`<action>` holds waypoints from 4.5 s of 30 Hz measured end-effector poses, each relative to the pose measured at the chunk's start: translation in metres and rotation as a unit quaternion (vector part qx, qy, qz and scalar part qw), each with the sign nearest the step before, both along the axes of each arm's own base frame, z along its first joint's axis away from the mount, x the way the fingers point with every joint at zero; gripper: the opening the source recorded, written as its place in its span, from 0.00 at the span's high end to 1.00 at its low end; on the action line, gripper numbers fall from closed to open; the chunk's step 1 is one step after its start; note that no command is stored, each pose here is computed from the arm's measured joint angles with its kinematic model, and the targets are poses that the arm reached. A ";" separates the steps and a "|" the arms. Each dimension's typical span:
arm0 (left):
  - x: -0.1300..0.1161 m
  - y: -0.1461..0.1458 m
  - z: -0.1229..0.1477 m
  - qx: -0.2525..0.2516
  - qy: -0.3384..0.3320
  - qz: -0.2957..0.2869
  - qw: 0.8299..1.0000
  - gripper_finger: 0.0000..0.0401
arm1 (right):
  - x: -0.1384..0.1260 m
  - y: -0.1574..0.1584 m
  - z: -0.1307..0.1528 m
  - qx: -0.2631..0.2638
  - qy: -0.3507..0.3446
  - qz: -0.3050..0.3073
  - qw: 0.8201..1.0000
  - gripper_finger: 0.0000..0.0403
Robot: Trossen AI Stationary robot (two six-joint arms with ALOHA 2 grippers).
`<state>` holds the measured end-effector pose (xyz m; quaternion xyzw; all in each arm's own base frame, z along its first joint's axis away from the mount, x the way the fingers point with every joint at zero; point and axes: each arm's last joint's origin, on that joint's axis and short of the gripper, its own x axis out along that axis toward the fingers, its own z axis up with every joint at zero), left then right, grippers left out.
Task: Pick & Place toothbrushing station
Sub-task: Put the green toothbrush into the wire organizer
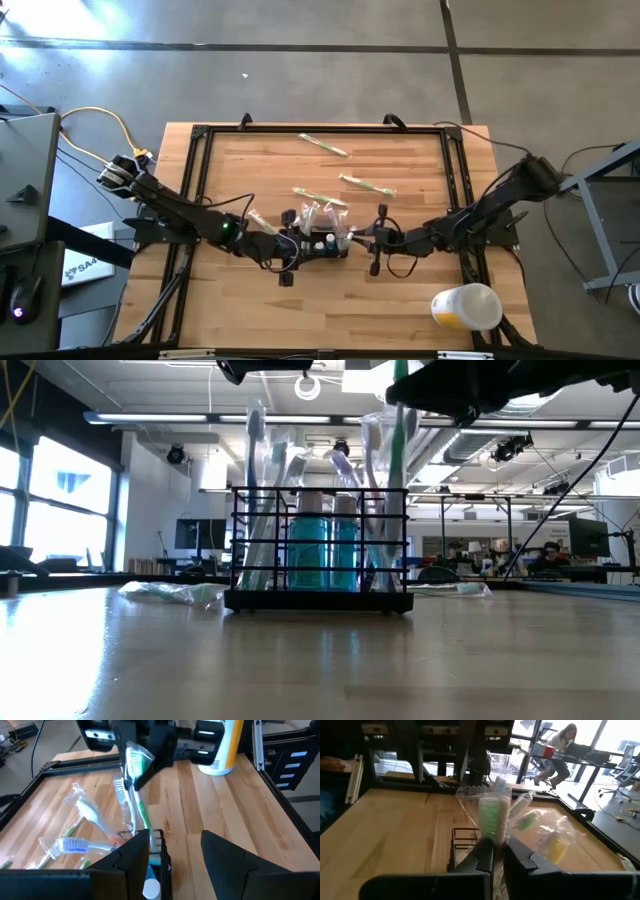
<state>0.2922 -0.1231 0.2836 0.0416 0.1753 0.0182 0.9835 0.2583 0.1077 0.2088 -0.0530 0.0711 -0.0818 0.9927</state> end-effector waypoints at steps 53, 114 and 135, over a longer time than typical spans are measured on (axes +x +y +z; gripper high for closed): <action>0.003 -0.001 -0.015 -0.003 0.043 0.006 0.999 0.57 | -0.071 0.021 0.057 -0.112 -0.023 -0.045 0.992 0.55; -0.001 -0.002 -0.022 -0.026 0.088 -0.021 0.996 0.57 | -0.032 -0.205 -0.069 0.231 0.343 -0.247 0.876 0.66; -0.004 -0.001 -0.026 -0.018 0.114 -0.019 0.993 0.57 | -0.025 -0.201 -0.093 0.197 0.401 -0.224 0.866 0.66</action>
